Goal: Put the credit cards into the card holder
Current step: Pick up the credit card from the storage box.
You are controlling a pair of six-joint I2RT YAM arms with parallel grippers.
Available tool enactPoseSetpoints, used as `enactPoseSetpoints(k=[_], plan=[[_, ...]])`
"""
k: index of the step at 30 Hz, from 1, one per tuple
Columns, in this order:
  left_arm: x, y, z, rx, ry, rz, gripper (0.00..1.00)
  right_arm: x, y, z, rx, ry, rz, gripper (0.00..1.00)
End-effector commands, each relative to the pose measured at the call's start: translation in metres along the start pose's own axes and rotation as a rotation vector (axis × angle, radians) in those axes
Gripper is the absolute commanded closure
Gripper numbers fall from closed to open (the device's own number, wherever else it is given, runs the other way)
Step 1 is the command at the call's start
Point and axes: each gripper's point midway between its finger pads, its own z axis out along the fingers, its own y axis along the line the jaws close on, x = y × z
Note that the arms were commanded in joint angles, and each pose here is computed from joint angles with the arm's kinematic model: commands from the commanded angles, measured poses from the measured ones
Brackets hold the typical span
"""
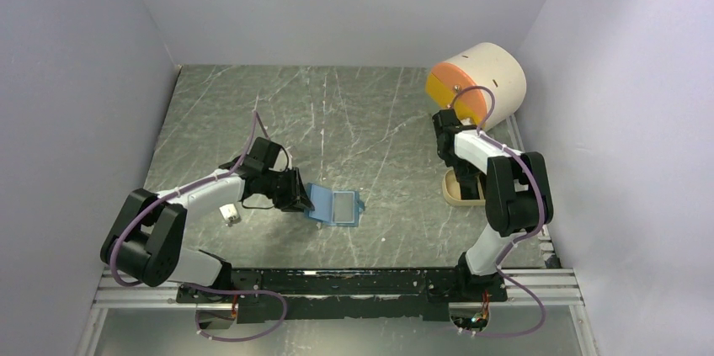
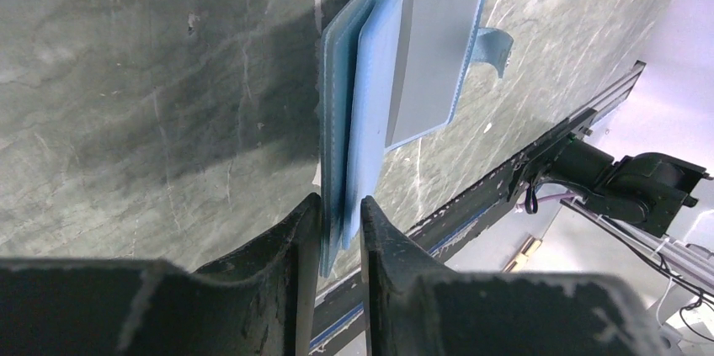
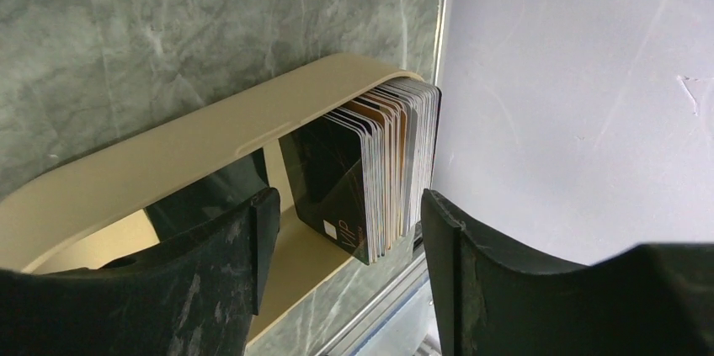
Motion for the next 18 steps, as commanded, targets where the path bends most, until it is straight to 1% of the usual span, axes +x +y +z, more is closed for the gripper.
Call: enactPoseSetpoints(k=[1, 4, 18], plan=[[-0.0017, -0.0045, -0.0007, 0.041, 0.003, 0.020, 0.72, 0.0051, -0.0121, 0.0091, 0.058, 0.020, 0.018, 0.36], [-0.0016, -0.0057, -0.0015, 0.050, 0.003, 0.022, 0.72, 0.0077, -0.0158, 0.0097, 0.078, 0.032, 0.015, 0.41], [-0.0015, -0.0095, -0.0043, 0.067, 0.001, 0.029, 0.72, 0.0082, -0.0193, 0.0096, 0.089, 0.032, 0.024, 0.53]])
